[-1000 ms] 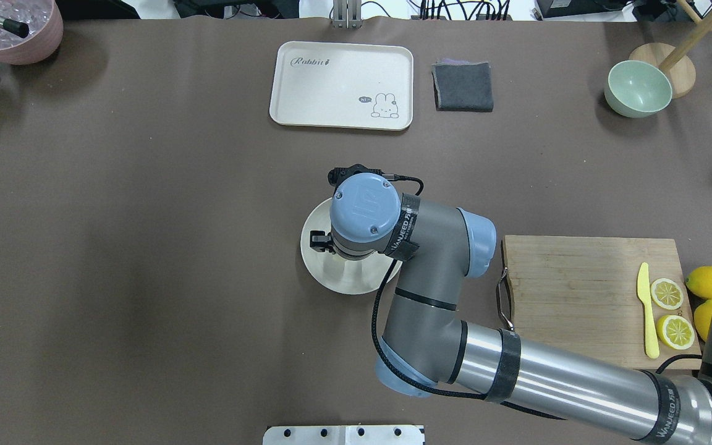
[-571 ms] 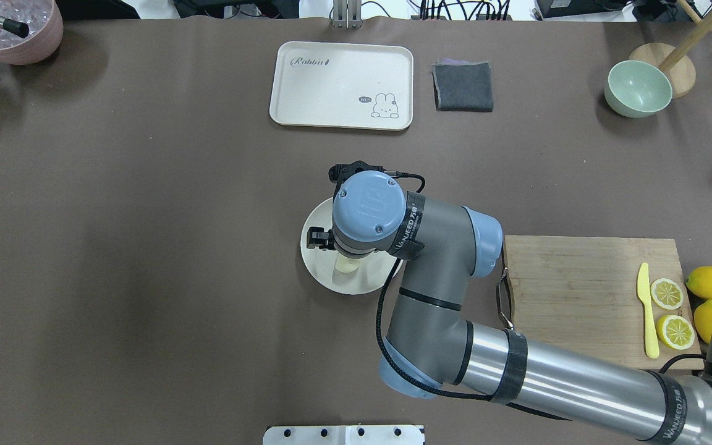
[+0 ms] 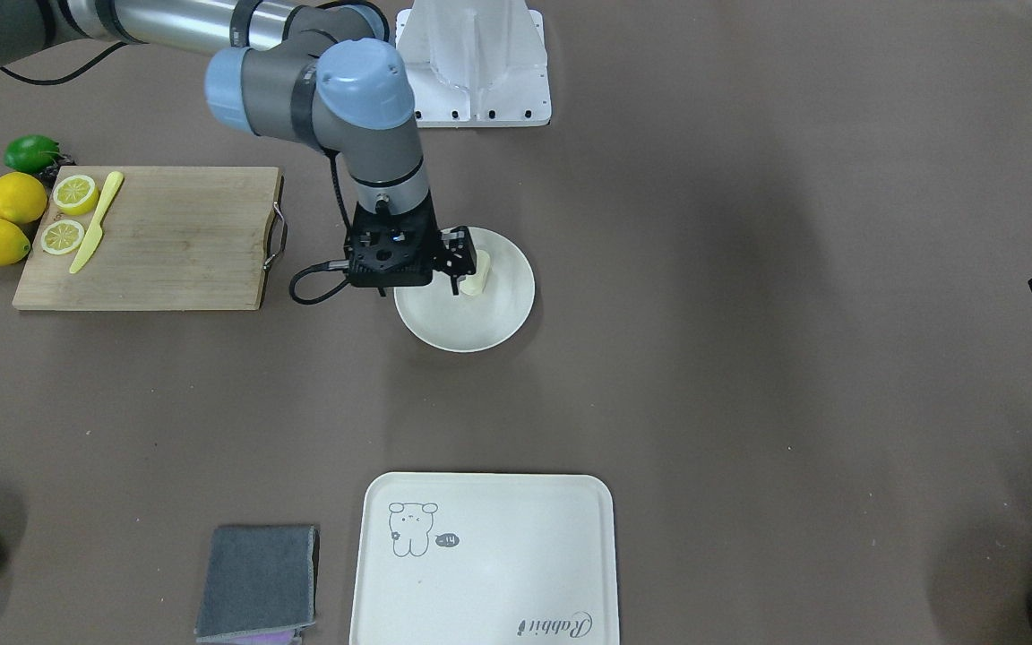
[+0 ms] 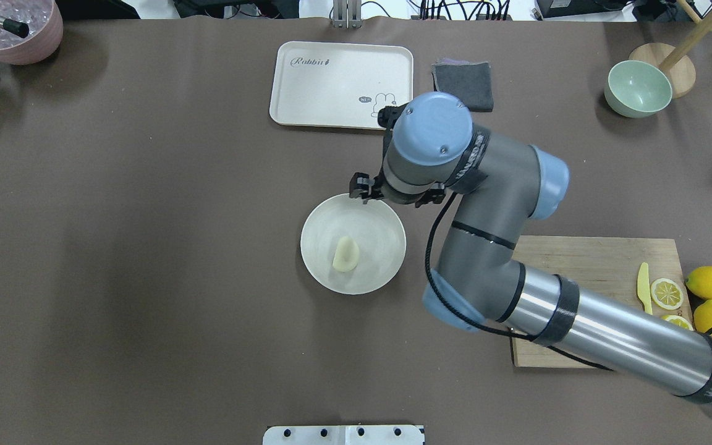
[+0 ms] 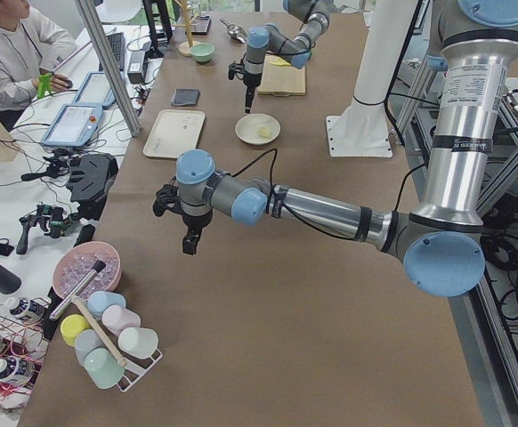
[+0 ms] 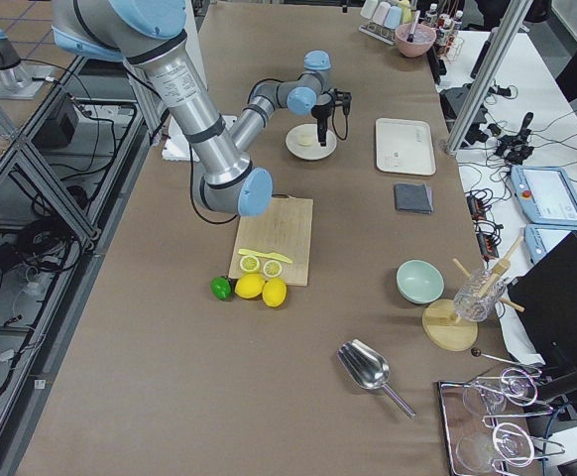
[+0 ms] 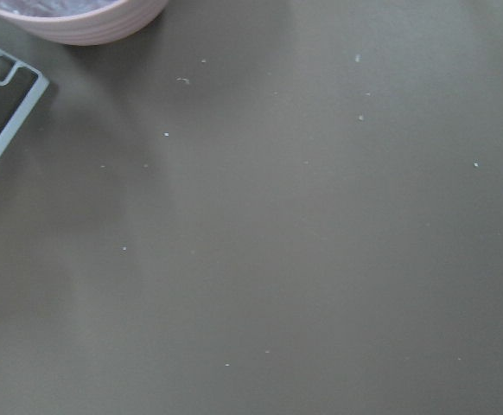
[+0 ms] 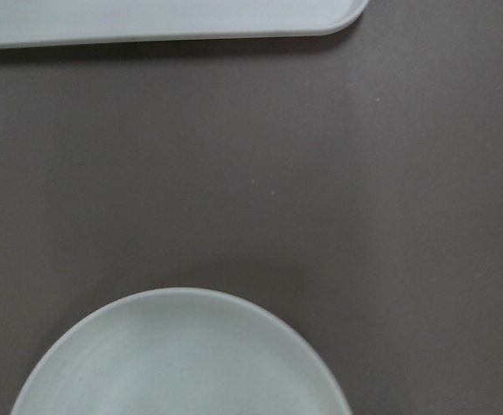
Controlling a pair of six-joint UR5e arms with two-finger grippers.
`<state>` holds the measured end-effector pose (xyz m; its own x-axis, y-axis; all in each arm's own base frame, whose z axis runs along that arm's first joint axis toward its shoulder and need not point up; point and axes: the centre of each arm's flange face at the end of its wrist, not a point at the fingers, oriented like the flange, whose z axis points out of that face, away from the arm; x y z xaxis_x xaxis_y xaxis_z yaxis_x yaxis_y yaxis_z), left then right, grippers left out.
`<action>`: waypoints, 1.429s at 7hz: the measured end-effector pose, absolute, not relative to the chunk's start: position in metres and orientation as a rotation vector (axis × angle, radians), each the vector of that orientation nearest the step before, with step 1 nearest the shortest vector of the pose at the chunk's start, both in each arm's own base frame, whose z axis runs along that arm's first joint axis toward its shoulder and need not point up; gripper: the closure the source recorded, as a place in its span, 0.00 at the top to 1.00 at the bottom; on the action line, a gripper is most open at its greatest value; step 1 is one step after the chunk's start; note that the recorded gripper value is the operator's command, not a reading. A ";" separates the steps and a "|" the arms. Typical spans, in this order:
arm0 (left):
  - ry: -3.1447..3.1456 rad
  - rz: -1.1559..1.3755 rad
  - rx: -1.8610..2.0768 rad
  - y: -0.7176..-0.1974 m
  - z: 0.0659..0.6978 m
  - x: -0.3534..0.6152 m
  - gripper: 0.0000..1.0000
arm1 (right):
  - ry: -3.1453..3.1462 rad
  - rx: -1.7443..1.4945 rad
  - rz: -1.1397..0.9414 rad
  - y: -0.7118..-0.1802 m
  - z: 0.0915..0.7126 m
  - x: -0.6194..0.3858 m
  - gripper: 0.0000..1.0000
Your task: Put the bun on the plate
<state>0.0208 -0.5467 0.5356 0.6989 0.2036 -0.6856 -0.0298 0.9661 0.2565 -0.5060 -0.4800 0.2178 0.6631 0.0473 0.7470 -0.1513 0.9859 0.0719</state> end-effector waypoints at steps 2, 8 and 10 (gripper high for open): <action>0.741 0.150 0.214 -0.529 0.564 -0.057 0.98 | -0.820 0.135 0.065 -0.529 0.284 -0.378 1.00; 0.733 0.117 0.097 -0.473 0.643 -0.093 0.98 | -0.628 0.110 -0.115 -0.487 0.571 0.050 1.00; 0.734 0.111 0.082 -0.467 0.651 -0.093 0.98 | -0.605 0.014 -0.117 -0.411 0.650 0.088 1.00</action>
<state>-0.0925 -0.4669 0.6514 0.7369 0.1294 -0.6635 -0.0721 0.9909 0.1132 0.0883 -0.4106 0.6503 0.8160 -0.1135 0.5668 0.1052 0.9933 0.0475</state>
